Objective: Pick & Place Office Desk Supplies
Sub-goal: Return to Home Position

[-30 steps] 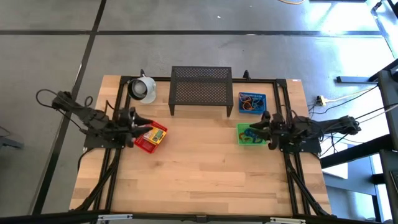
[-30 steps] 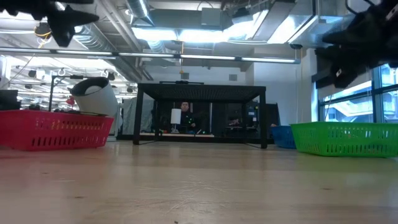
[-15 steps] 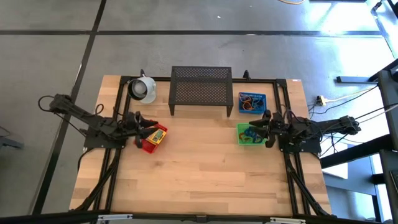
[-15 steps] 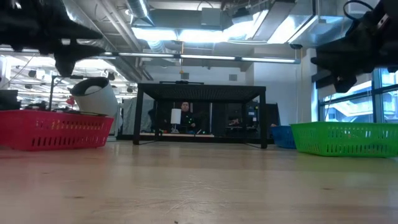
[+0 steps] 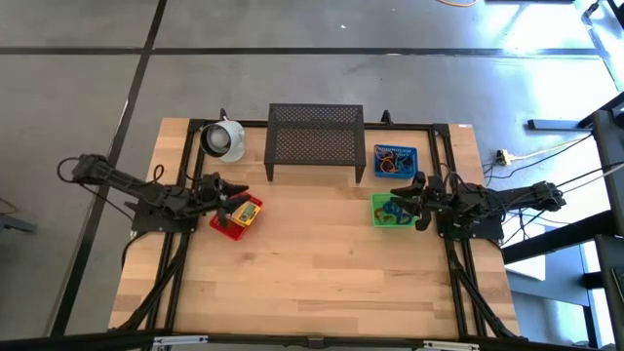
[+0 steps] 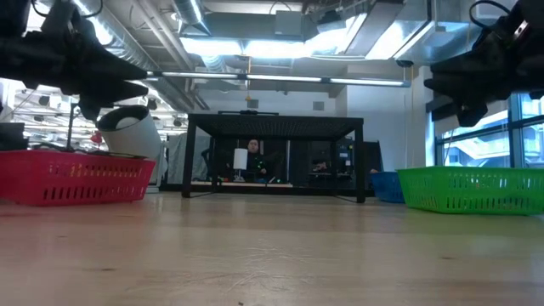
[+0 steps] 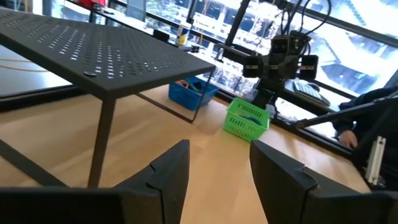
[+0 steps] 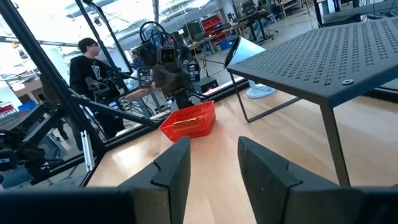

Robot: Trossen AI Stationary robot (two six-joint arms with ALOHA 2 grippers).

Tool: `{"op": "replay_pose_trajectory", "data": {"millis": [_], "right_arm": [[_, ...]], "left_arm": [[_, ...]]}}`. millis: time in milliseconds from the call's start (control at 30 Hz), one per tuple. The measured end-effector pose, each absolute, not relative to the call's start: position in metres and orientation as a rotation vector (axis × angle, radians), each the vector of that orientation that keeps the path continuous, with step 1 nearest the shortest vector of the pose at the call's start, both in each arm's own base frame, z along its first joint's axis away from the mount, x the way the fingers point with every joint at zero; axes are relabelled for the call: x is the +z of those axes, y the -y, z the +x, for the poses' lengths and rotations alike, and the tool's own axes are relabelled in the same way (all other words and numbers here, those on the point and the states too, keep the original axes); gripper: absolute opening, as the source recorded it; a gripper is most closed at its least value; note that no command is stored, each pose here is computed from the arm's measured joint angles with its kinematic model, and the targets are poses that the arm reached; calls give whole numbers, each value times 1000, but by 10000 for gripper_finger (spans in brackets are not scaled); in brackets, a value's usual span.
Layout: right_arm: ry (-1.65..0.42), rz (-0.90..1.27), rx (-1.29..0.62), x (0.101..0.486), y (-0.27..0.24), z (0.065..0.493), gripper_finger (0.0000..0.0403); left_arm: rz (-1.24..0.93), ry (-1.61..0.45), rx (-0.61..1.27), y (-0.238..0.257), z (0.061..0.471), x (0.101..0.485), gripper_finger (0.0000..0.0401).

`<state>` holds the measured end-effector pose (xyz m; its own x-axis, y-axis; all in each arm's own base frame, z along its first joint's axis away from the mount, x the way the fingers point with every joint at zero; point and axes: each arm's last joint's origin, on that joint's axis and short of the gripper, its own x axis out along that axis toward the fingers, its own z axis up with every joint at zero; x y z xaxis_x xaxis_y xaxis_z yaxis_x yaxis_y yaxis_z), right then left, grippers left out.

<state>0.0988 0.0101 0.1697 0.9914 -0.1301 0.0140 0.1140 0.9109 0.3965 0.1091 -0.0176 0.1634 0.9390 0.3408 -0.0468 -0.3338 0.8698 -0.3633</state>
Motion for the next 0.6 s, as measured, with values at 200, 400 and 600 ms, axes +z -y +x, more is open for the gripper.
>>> {"op": "replay_pose_trajectory", "data": {"millis": [200, 400, 600], "right_arm": [[41, 408, -126, 170, -10, 99, 136], [42, 411, -125, 170, -10, 99, 136], [42, 410, -125, 170, -10, 99, 136]], "left_arm": [[-365, 17, 360, 17, 109, 163, 162], [-364, 17, 360, 17, 109, 163, 164], [-363, 16, 361, 17, 109, 163, 162]]}}
